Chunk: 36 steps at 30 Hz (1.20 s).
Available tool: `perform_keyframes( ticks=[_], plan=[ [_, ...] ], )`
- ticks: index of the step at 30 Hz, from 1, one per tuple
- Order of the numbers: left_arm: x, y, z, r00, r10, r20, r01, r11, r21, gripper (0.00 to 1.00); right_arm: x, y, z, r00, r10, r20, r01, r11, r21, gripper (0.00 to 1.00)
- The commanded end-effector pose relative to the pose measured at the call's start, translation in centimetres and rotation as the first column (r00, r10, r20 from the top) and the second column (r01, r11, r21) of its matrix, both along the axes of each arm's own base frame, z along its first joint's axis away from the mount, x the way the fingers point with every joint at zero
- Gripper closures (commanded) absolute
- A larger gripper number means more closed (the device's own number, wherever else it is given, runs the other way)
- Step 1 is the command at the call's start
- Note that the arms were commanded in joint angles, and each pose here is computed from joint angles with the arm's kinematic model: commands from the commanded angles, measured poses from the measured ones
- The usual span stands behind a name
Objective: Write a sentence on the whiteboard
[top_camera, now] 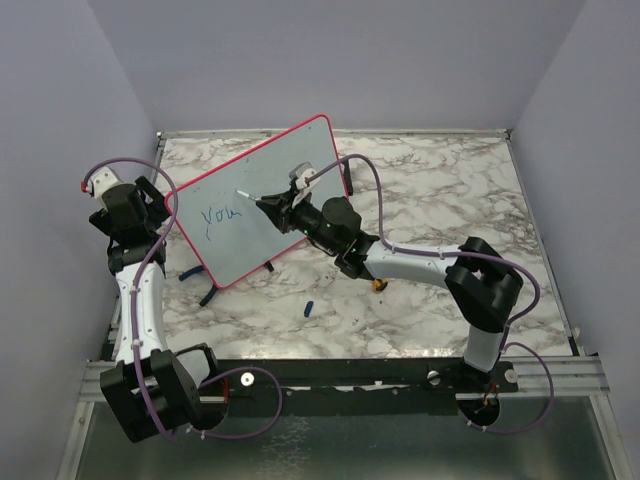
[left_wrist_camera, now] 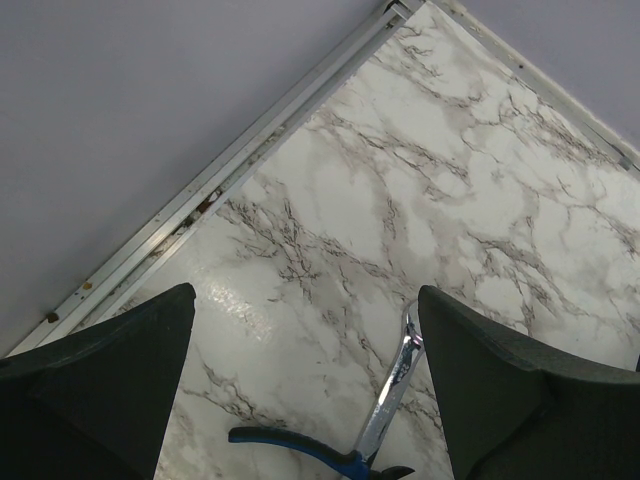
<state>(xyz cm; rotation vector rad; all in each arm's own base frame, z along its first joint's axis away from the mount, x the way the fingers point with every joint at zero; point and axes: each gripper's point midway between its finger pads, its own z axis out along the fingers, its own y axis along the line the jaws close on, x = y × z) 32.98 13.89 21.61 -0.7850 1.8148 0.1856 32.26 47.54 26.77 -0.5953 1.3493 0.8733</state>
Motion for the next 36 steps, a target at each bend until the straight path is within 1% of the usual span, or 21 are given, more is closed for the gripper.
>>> perform_keyframes(
  ticks=[1,17,36],
  plan=[
    [0.3,-0.1,-0.1,1.0,-0.019,0.008,0.019,1.0,-0.001,0.07,0.2,0.8,-0.6,1.0,0.018,-0.007,-0.018,1.0,-0.019,1.0],
    [0.3,-0.1,0.1,1.0,-0.019,0.012,0.019,1.0,0.001,0.07,1.0,0.1,-1.6,0.999,-0.037,-0.031,0.036,0.999,-0.039,0.99],
    [0.2,-0.2,0.1,1.0,-0.019,0.014,0.019,1.0,0.001,0.07,0.9,-0.4,-2.6,0.998,-0.051,-0.045,0.049,0.997,-0.053,1.0]
  ],
)
